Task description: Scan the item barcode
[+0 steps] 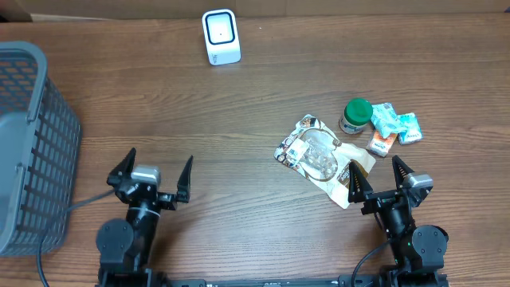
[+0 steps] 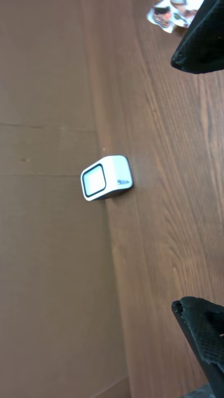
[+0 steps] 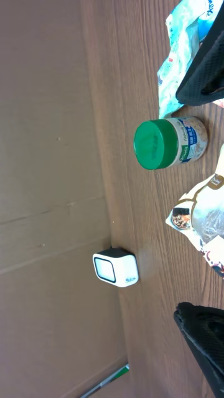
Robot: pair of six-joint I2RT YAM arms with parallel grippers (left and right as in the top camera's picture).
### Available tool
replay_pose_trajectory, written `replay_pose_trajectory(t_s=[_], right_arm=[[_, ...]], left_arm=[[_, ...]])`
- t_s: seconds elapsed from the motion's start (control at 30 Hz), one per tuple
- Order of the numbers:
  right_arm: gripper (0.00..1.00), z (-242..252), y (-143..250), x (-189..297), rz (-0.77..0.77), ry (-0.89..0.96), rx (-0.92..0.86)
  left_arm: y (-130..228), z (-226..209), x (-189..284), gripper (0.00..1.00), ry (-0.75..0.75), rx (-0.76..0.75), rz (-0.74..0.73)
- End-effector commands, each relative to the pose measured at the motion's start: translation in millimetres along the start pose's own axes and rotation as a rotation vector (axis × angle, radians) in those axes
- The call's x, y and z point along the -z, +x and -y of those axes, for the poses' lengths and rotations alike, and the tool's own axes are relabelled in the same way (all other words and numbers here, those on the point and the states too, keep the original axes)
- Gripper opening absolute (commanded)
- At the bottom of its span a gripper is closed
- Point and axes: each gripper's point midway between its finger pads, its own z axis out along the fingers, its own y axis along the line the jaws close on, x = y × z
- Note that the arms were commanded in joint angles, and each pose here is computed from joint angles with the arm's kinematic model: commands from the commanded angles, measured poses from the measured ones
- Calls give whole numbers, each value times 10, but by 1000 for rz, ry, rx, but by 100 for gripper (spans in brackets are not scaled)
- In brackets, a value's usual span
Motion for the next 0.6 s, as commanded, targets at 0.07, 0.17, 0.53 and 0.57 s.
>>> replay_pose_trajectory(t_s=[0.07, 0.17, 0.53, 0.57], right_arm=[[100, -7, 19, -1, 3, -7, -10], [100, -6, 19, -1, 3, -7, -10], [100, -6, 19, -1, 3, -7, -10], [100, -6, 19, -1, 3, -7, -10]], left_arm=[[135, 47, 54, 100, 11, -89, 33], [222, 54, 63, 100, 11, -138, 36], [517, 68, 89, 100, 12, -214, -5], [507, 70, 90, 99, 13, -205, -1]])
